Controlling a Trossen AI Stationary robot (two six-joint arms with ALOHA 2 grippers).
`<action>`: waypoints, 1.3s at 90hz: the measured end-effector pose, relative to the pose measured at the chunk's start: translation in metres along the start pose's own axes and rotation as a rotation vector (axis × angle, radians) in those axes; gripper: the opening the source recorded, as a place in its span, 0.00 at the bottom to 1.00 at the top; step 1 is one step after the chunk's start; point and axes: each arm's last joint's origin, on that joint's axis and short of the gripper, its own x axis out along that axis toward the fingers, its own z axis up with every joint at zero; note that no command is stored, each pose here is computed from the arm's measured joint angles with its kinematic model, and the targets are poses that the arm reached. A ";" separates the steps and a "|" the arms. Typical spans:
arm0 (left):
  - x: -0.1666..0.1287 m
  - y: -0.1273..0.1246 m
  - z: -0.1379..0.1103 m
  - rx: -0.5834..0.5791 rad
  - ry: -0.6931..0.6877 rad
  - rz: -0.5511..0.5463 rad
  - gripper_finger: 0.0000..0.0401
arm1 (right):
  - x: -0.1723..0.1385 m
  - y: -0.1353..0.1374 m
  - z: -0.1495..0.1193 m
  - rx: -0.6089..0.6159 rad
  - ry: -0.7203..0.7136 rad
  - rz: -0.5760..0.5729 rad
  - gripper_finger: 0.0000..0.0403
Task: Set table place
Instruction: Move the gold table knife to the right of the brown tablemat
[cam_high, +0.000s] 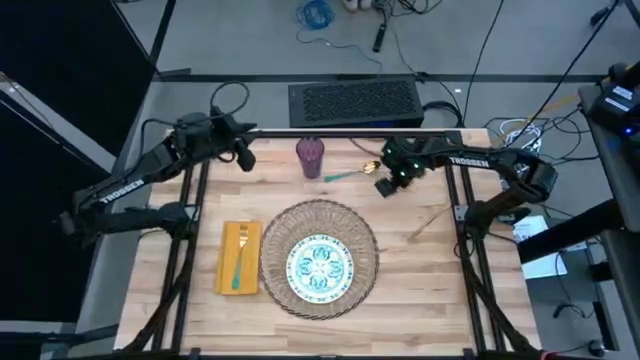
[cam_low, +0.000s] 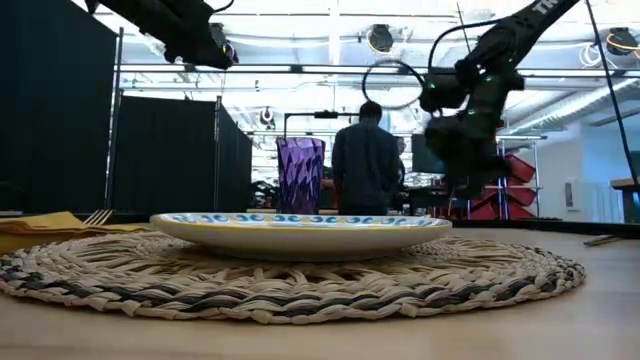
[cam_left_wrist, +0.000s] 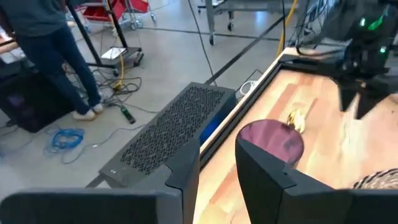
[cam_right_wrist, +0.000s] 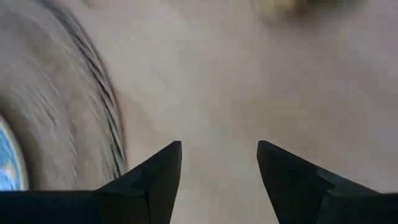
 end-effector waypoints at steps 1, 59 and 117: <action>0.000 0.000 0.000 0.000 -0.002 0.000 0.22 | 0.000 0.000 -0.003 0.009 0.015 -0.008 0.49; 0.000 -0.008 0.003 0.080 -0.040 -0.124 0.22 | 0.015 0.052 -0.137 0.510 -0.167 -0.280 0.49; -0.001 -0.009 -0.001 0.173 -0.020 -0.165 0.22 | 0.059 0.060 -0.146 0.615 -0.186 -0.100 0.18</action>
